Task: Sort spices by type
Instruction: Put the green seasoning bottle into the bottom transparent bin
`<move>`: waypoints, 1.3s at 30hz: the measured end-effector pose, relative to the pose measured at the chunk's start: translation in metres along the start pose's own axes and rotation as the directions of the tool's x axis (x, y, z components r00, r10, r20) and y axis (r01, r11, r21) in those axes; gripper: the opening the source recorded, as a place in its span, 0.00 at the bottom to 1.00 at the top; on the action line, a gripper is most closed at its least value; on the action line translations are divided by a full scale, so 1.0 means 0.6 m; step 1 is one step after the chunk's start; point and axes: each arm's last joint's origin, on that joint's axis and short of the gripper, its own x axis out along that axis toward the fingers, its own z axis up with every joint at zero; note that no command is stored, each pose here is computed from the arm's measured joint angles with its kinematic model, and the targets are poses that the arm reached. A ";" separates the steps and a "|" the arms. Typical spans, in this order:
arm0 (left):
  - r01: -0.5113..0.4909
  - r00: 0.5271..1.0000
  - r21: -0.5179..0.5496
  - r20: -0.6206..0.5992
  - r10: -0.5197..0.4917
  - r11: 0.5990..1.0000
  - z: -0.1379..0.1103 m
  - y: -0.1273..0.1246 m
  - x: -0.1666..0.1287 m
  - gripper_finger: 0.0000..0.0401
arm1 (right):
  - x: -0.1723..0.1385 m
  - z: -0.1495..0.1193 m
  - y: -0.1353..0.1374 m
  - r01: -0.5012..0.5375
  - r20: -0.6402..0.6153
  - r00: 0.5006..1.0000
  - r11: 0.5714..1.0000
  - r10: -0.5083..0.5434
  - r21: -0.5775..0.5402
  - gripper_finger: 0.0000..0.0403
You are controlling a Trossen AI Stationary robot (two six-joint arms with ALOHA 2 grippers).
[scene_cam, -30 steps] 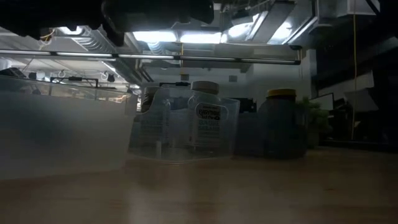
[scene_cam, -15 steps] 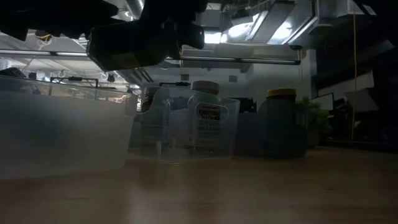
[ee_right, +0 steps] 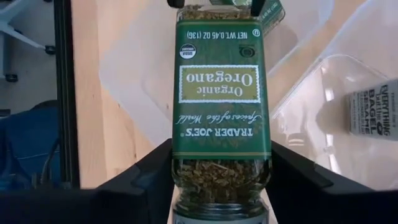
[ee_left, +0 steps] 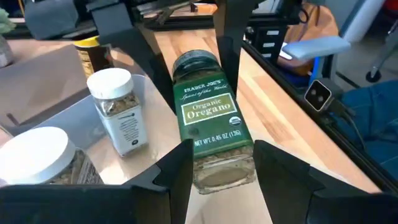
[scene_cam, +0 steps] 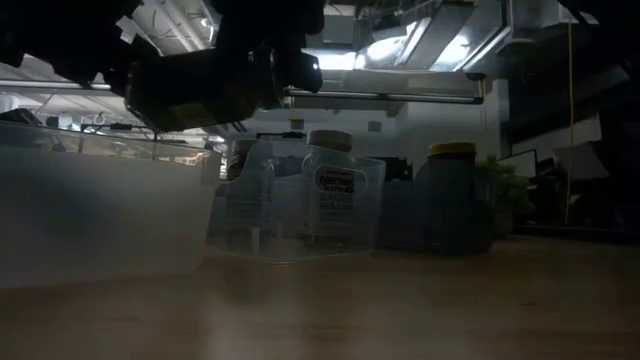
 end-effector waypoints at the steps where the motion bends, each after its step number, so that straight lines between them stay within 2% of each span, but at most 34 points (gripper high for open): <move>1: 0.001 1.000 0.002 -0.002 -0.001 1.000 0.000 0.000 0.000 0.39 | 0.000 0.001 0.000 0.001 0.004 1.000 1.000 -0.001 0.000 0.52; 5: 0.000 1.000 0.003 -0.009 0.000 1.000 -0.002 0.000 0.000 0.39 | 0.000 0.003 0.001 0.000 0.022 1.000 1.000 0.000 -0.002 0.54; 8: -0.011 1.000 0.008 -0.003 0.011 1.000 -0.001 0.001 0.000 0.39 | 0.004 0.002 0.000 0.003 0.016 1.000 1.000 -0.003 -0.001 0.51; 14: -0.120 0.993 0.003 -0.010 0.120 0.993 -0.003 0.007 0.003 0.39 | 0.011 0.002 -0.001 0.002 0.013 1.000 1.000 -0.002 -0.001 0.51; 18: -0.110 0.992 0.012 -0.056 0.110 0.994 -0.014 0.004 0.013 0.39 | 0.015 0.001 -0.002 0.001 0.004 1.000 1.000 -0.001 0.000 0.54; 23: -0.095 0.988 0.028 -0.117 0.098 0.995 -0.030 -0.002 0.026 0.39 | 0.015 0.002 -0.001 -0.004 0.011 1.000 1.000 0.004 -0.001 0.50; 27: -0.085 0.990 0.033 -0.114 0.088 0.996 -0.032 -0.006 0.033 0.39 | 0.015 0.003 -0.001 -0.007 0.014 1.000 1.000 0.007 -0.001 0.50; 32: -0.080 0.992 0.039 -0.091 0.083 0.996 -0.031 -0.007 0.040 0.39 | 0.014 0.009 0.001 -0.021 0.054 0.998 1.000 0.021 0.009 0.55; 39: -0.079 0.993 0.038 -0.083 0.082 0.996 -0.034 -0.007 0.048 0.39 | 0.013 0.017 0.004 -0.037 0.099 0.994 0.999 0.036 0.009 0.50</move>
